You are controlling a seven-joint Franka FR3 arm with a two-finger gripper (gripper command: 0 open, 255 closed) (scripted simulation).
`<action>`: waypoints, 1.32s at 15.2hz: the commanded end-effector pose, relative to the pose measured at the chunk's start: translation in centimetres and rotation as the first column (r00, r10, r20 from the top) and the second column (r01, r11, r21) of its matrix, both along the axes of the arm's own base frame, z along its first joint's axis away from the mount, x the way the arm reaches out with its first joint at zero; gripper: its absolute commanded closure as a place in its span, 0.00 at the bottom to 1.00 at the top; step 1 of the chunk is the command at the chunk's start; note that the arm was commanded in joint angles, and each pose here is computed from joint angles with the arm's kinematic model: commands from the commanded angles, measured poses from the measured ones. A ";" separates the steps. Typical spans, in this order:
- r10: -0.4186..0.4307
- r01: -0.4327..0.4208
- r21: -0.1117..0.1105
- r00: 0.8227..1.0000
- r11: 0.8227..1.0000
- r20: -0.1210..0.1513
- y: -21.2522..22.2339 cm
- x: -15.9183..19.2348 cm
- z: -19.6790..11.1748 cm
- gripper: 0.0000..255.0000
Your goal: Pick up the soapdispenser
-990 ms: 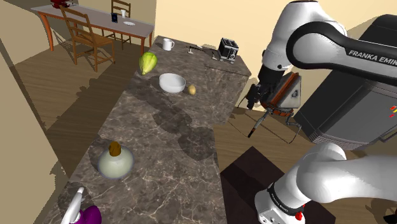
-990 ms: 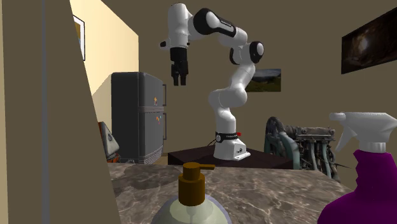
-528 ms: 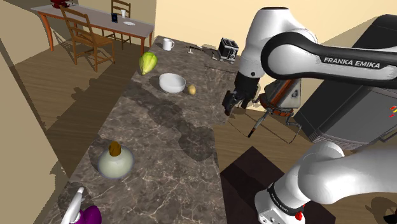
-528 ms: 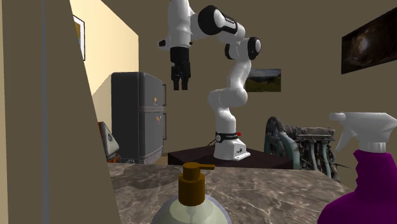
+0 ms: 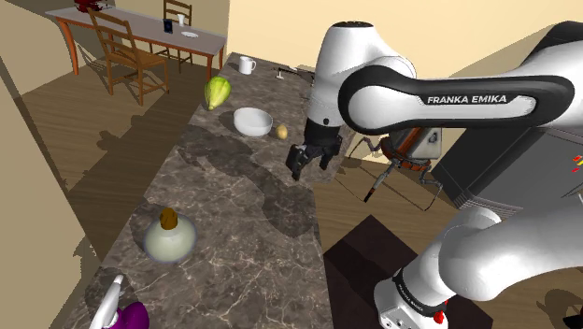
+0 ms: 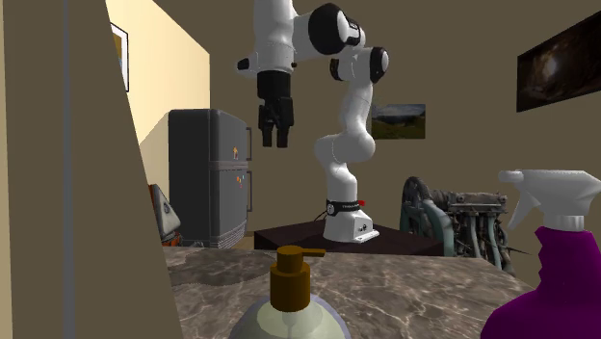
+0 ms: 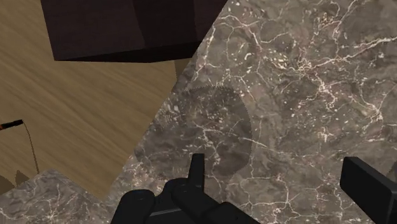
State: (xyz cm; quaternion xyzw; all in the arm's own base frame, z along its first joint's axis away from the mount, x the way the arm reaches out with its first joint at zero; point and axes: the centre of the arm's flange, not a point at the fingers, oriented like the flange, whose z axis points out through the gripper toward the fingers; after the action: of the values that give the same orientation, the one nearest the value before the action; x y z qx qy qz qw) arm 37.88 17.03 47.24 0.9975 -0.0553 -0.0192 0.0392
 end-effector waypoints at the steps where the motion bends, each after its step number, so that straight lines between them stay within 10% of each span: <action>1: 0.000 0.000 0.004 1.000 1.000 0.005 2.5 0.9 -1.0 0.00; 20: 0.007 -0.008 0.030 0.999 1.000 0.048 23.6 10.3 -8.8 0.00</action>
State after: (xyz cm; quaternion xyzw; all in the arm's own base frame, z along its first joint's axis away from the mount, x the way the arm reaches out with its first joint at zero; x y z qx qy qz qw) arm 47.40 39.44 39.21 0.9984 -0.0515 0.0028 0.0235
